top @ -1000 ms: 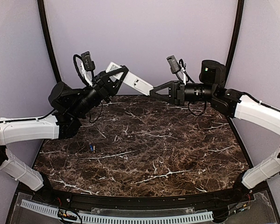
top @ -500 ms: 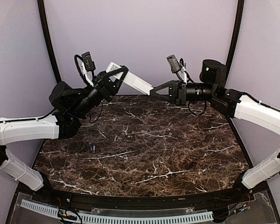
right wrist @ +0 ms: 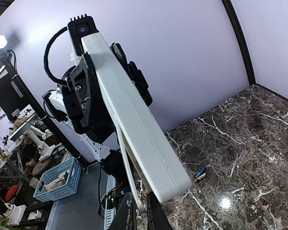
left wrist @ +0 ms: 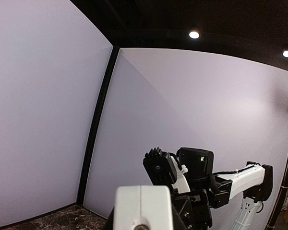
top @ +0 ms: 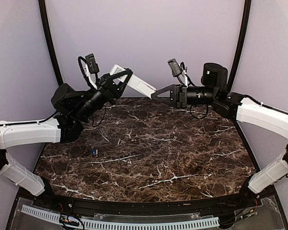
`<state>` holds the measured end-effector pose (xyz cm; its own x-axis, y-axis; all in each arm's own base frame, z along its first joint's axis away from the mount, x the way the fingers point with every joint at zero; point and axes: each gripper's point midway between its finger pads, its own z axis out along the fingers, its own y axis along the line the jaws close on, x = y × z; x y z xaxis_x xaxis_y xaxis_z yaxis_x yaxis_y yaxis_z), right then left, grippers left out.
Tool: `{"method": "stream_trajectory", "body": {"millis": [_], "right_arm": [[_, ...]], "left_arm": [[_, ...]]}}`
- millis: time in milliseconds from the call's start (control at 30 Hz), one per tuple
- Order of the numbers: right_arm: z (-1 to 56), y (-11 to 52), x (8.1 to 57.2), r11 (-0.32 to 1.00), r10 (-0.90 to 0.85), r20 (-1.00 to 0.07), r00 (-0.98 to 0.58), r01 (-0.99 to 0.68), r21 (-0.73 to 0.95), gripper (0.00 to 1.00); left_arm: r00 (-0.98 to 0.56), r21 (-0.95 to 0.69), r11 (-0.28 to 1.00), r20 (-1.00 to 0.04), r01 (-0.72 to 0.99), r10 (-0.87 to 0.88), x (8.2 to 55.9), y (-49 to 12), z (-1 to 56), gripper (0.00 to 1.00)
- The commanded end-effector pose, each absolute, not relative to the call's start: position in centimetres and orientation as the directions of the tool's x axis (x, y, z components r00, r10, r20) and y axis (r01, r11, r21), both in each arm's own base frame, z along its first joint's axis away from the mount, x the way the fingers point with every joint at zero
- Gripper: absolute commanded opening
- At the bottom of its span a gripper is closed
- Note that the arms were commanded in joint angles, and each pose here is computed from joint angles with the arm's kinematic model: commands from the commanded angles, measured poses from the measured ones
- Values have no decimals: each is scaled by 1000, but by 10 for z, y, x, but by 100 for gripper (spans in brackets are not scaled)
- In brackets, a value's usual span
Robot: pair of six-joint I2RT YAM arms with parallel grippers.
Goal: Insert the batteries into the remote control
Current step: Remove the battery cover from the remote control.
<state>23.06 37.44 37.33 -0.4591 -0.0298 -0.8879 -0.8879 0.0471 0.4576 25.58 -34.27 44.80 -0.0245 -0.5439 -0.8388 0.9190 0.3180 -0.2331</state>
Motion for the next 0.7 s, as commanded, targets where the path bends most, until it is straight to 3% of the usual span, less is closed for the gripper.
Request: {"method": "stream_trajectory", "body": {"millis": [0, 267, 667], "right_arm": [[388, 376, 234, 22, 7, -902, -431, -902, 431, 10], [392, 376, 228, -13, 5, -906, -424, -906, 424, 0], [389, 356, 228, 55, -13, -914, -405, -913, 404, 0]], "left_arm": [[-3, -207, 306, -832, 929, -554, 248, -338, 456, 0], [5, -205, 317, -833, 926, -553, 248, -337, 453, 0], [87, -208, 467, -841, 859, -534, 261, -315, 454, 0]]}}
